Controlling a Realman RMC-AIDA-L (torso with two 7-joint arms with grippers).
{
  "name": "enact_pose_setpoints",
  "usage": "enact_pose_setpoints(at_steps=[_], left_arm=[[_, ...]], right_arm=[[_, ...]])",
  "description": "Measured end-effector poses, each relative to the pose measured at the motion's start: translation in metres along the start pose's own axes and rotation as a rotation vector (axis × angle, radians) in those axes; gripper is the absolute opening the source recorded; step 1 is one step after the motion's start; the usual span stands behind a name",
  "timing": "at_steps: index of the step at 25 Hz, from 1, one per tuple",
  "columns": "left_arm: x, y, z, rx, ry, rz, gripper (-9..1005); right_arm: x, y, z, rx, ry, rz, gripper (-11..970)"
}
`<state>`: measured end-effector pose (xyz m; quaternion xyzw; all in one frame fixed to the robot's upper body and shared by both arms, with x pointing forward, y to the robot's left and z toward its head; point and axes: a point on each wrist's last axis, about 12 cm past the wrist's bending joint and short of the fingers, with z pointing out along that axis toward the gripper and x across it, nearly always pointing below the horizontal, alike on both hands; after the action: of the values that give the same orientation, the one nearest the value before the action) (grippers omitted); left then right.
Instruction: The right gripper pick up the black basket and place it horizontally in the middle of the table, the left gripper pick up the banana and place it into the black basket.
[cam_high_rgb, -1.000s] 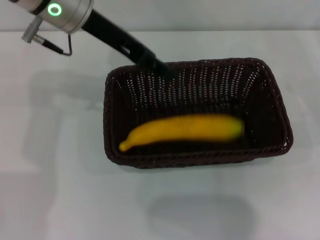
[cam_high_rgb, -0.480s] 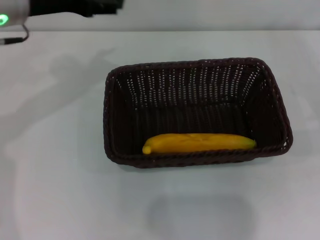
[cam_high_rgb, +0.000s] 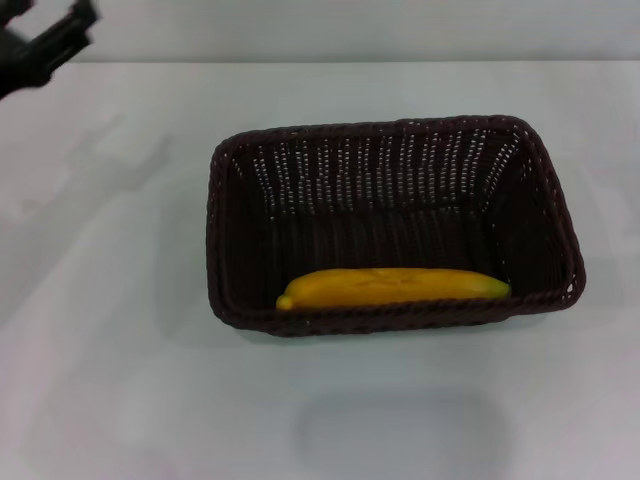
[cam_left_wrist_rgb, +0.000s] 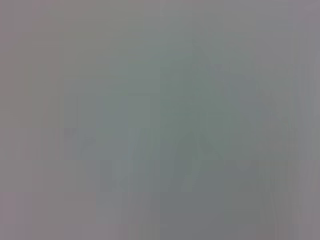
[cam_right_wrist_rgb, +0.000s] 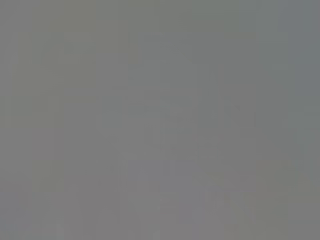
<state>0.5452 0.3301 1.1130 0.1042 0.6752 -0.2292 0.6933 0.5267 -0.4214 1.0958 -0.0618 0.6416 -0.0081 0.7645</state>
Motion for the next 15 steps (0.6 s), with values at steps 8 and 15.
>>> enact_pose_setpoints(at_steps=[8, 15], left_arm=[[0.038, -0.003, -0.041, -0.118, -0.204, 0.099, 883], [0.048, -0.006, -0.046, -0.210, -0.285, 0.139, 883]], right_arm=[[0.010, 0.015, -0.015, -0.045, -0.029, -0.005, 862], [0.026, 0.038, -0.031, -0.022, -0.067, 0.019, 872]])
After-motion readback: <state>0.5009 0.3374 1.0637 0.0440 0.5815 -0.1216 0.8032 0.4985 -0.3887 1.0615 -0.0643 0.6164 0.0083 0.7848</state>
